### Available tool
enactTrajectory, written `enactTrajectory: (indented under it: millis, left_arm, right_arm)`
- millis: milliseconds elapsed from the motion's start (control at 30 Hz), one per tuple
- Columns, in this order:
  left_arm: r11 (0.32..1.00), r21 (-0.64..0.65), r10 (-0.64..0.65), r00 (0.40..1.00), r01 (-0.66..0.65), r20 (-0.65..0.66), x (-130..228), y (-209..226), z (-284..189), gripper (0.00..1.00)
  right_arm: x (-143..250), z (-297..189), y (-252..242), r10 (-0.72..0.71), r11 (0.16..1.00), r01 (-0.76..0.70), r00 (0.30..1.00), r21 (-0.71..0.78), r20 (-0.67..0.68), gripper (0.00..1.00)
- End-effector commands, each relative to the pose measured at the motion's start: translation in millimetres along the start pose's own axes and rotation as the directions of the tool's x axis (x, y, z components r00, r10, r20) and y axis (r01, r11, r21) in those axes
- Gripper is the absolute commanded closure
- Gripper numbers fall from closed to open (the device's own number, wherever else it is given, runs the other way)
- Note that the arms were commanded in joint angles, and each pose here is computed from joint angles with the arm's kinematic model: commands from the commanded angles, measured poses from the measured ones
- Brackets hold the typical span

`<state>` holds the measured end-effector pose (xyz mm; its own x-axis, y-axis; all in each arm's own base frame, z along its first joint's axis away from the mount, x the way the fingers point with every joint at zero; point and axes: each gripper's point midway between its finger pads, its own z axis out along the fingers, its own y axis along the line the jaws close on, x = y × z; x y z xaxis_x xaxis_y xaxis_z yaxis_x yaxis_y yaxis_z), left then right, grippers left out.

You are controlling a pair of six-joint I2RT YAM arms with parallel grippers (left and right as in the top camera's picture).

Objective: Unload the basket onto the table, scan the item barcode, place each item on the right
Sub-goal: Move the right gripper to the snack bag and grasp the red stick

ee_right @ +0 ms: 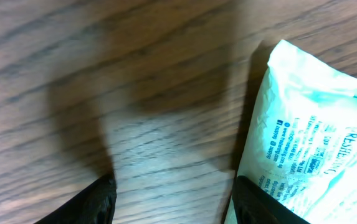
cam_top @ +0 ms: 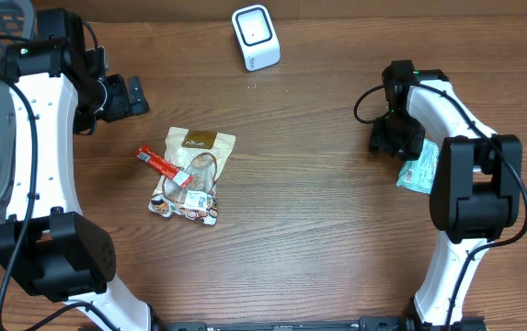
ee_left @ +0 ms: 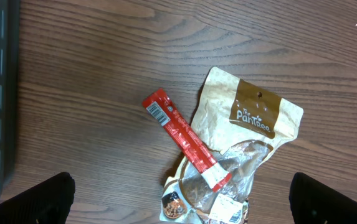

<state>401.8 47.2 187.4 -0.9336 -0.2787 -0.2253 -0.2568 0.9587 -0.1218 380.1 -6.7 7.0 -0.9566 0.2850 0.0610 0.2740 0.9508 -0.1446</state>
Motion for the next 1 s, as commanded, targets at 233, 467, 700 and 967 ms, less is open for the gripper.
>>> enactTrajectory:
  millis: [233,467,700,967]
  left_arm:
    - [1.0,0.009,0.019,1.0,-0.019,0.002,0.8,-4.3,-1.0,0.0]
    - [1.0,0.009,0.019,1.0,-0.019,0.002,0.8,-4.3,-1.0,0.0]
    - [1.0,0.009,0.019,1.0,-0.019,0.002,0.7,-4.3,-1.0,0.0]
    - [1.0,0.009,0.019,1.0,-0.019,0.002,0.7,-4.3,-1.0,0.0]
  right_arm:
    - [1.8,-60.8,49.6,-0.073,0.973,0.084,0.995,-0.216,0.062,0.4]
    - [40.0,-124.9,166.4,-0.234,0.764,0.281,0.96,-0.581,0.156,0.41]
    - [82.0,-144.4,269.1,-0.396,0.598,0.549,0.836,-0.583,0.381,0.42]
    - [128.0,-151.9,351.6,-0.45,0.543,0.75,0.64,-0.378,0.623,0.41]
